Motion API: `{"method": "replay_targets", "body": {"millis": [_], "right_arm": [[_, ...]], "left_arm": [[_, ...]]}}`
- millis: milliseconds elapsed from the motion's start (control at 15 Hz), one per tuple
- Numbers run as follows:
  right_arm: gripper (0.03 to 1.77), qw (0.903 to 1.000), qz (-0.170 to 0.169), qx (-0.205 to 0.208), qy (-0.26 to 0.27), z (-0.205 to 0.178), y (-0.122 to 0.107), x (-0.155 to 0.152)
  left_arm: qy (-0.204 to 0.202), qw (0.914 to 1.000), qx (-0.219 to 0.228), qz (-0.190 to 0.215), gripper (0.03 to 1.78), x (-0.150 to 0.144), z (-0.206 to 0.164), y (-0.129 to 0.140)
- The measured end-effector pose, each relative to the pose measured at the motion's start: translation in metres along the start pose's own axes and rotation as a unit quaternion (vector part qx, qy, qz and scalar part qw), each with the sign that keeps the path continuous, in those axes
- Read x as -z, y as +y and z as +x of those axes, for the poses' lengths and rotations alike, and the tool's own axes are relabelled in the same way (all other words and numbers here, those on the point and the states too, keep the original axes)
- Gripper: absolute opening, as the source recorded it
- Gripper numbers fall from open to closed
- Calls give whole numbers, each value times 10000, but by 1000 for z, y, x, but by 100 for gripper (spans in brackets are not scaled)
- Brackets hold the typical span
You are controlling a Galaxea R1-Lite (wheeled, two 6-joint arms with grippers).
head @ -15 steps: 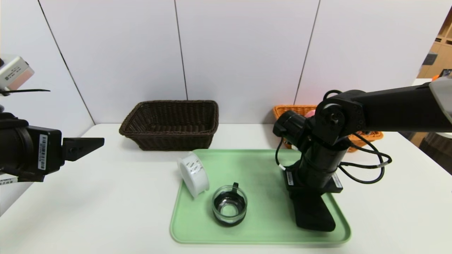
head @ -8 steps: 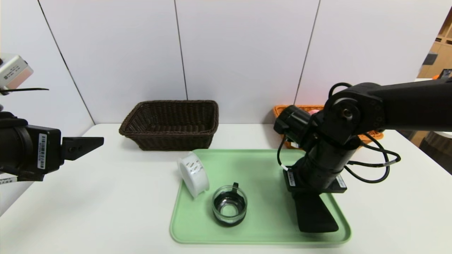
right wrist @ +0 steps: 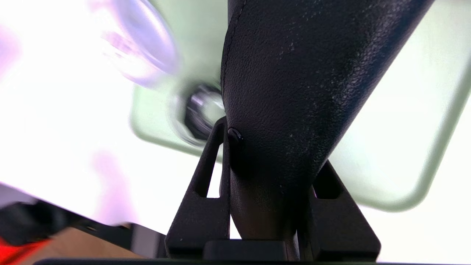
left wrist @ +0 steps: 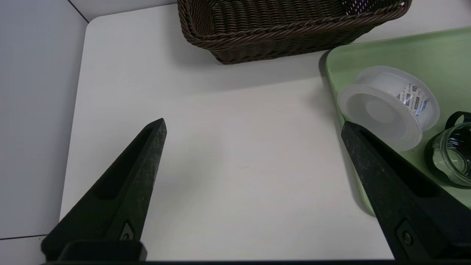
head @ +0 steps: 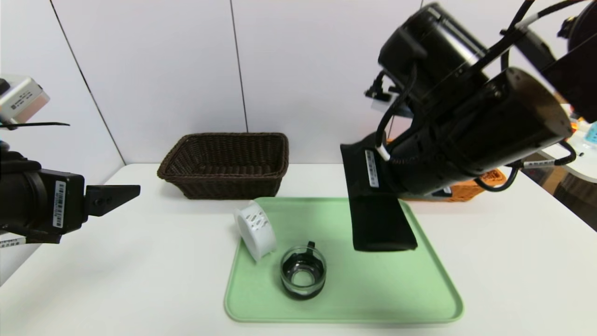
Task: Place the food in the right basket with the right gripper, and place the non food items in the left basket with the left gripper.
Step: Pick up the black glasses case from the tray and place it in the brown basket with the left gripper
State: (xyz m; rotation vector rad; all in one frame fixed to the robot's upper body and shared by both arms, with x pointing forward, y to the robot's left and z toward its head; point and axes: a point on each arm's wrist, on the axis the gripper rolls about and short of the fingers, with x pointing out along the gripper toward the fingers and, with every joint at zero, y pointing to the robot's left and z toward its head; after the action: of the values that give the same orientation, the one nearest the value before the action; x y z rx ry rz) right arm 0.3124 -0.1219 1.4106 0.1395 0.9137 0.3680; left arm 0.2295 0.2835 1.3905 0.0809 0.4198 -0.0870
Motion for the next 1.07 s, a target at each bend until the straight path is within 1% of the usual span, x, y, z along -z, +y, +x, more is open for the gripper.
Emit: {"method": "replay_targets", "body": {"millis": [133,200,400,533,667,800,867,933,1000,1067], "right_arm": [[48,9973,21,-301,-664,-10,8,-15],[48,9951,42,-406,-900,-11,10,-20],[48,9883,129,-642,-1380,-14,15,-30],[48,9764,235,-925,-1936,-9,22,-42],[46,9573,299,-1150,-2637,6,31,-58],[46,9372,282,-1290,-3228,25,39,-72],[46,9262,285,-1328,-3516,37,43,-78],[46,9185,311,-1319,-3716,48,46,-82],[46,9155,328,-1294,-3795,59,48,-84],[46,9165,320,-1271,-3780,70,49,-84]], "left_arm": [[-11,10000,-6,-3,169,0,0,0],[-10,10000,1,-3,169,0,0,0],[-11,10000,1,-4,169,0,0,0],[5,10000,2,0,169,0,0,0],[29,10000,0,9,169,1,0,0],[35,10000,6,13,169,2,0,0],[38,10000,6,14,169,2,0,0],[55,10000,6,18,169,3,1,0],[67,10000,12,23,169,4,1,0],[80,10000,11,27,169,5,1,0]]}}
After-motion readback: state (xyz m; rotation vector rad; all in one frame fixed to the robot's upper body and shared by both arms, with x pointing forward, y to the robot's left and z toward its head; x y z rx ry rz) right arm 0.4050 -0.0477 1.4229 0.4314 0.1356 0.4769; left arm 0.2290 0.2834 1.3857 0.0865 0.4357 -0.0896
